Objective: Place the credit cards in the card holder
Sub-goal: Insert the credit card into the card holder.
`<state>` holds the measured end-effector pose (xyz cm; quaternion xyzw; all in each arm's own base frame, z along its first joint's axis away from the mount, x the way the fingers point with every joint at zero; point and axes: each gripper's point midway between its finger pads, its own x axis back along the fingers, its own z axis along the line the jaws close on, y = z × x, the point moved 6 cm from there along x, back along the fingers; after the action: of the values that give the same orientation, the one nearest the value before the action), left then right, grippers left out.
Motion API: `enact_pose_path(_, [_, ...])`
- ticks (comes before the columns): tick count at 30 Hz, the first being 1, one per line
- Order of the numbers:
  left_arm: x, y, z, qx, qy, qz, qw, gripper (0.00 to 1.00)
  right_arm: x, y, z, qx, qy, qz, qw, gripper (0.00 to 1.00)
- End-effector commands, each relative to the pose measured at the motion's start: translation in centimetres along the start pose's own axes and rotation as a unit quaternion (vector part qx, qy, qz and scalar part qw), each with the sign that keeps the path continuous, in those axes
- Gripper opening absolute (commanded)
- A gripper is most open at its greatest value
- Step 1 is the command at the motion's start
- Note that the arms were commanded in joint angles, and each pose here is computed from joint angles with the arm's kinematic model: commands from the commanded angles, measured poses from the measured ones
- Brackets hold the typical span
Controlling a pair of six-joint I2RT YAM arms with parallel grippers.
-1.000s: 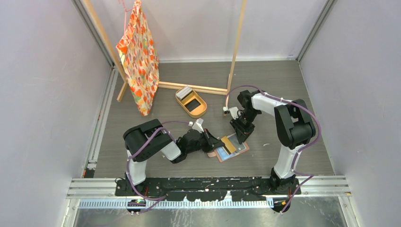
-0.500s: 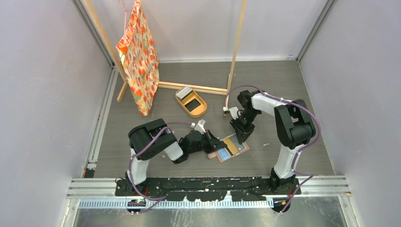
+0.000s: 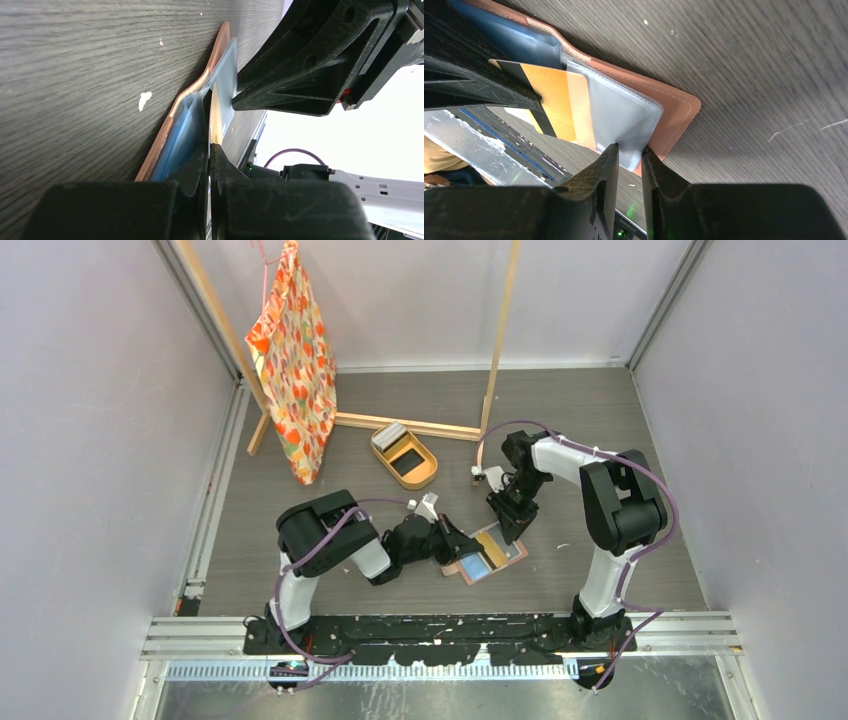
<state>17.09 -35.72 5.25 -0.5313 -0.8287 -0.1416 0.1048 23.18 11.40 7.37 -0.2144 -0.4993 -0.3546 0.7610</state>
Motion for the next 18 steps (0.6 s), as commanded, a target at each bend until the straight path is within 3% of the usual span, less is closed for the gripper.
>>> enact_pose_path(1, [-0.6, -0.2, 0.5, -0.004, 0.010, 0.006, 1.000, 0.00, 0.4, 0.8, 0.5, 0.006, 0.002, -0.008, 1.000, 0.28])
enact_pose_path(12, [-2.4, 0.4, -0.2, -0.016, 0.017, 0.011, 1.000, 0.05, 0.5, 0.8, 0.5, 0.007, 0.001, -0.009, 1.000, 0.29])
enact_pose_path(15, [-1.9, 0.6, 0.2, -0.021, 0.030, 0.009, 0.999, 0.17, 0.5, 0.8, 0.6, 0.008, 0.001, -0.010, 1.000, 0.29])
enact_pose_path(17, [-1.2, 0.9, 0.3, -0.028, 0.044, 0.002, 0.999, 0.39, 0.6, 0.8, 0.5, 0.008, 0.000, -0.010, 1.000, 0.29])
enact_pose_path(18, [-0.8, 0.9, 0.4, -0.034, 0.053, 0.001, 0.998, 0.44, 0.6, 0.9, 0.6, 0.009, 0.000, -0.011, 1.000, 0.29])
